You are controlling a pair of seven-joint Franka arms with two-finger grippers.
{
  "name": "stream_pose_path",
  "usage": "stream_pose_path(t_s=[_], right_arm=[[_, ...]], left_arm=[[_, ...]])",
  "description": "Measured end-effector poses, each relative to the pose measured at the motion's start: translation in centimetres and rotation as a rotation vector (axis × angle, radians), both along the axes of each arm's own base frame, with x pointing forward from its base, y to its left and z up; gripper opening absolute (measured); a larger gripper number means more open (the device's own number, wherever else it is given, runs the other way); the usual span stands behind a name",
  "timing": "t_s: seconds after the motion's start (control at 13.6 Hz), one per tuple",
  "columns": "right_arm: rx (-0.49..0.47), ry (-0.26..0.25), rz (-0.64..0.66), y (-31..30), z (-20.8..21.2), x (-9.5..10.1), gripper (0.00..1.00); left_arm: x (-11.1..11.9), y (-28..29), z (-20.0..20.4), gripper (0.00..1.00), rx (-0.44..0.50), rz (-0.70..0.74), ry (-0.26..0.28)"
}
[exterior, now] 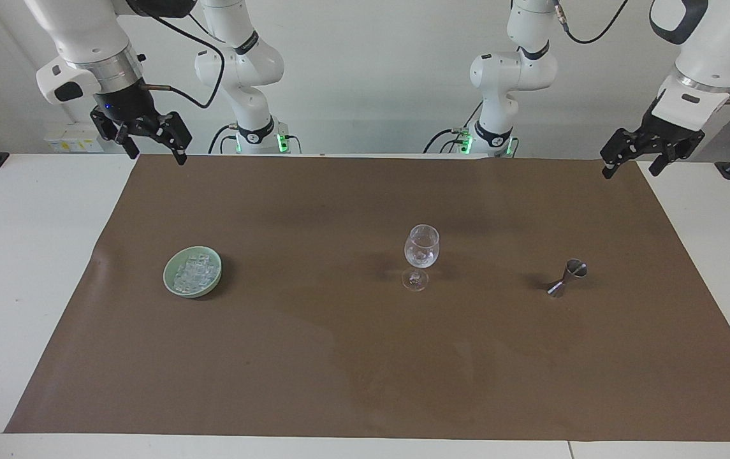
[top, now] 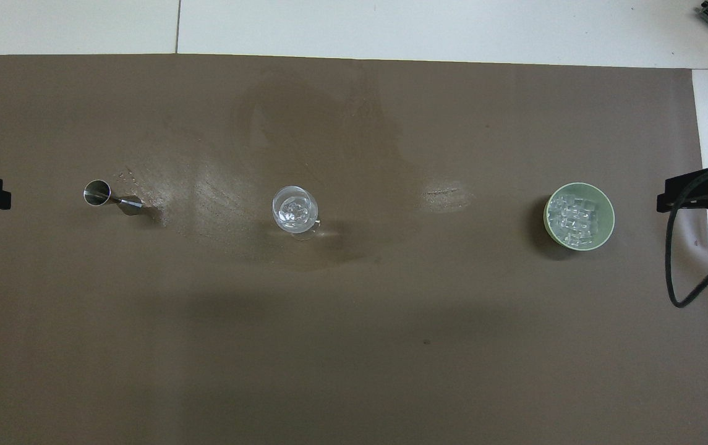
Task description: Pour wine and add ice with both arms
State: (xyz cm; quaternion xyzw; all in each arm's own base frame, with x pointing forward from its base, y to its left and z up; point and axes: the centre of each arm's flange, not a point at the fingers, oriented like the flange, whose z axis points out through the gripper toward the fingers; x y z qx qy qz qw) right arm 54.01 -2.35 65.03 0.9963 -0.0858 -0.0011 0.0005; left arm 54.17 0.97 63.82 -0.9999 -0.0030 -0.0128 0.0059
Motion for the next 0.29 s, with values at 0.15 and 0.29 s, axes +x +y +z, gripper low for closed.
stream_pose_path(t_s=[0.15,0.29], right_arm=[[-0.001,0.01,0.006,-0.13,-0.57,0.32,1.0],[-0.001,0.01,0.013,0.23,-0.53,0.34,1.0]], left_arm=[[0.0,-0.02,0.0,1.0,0.0,0.0,0.0],[0.0,0.03,0.0,1.0,0.0,0.001,0.0]])
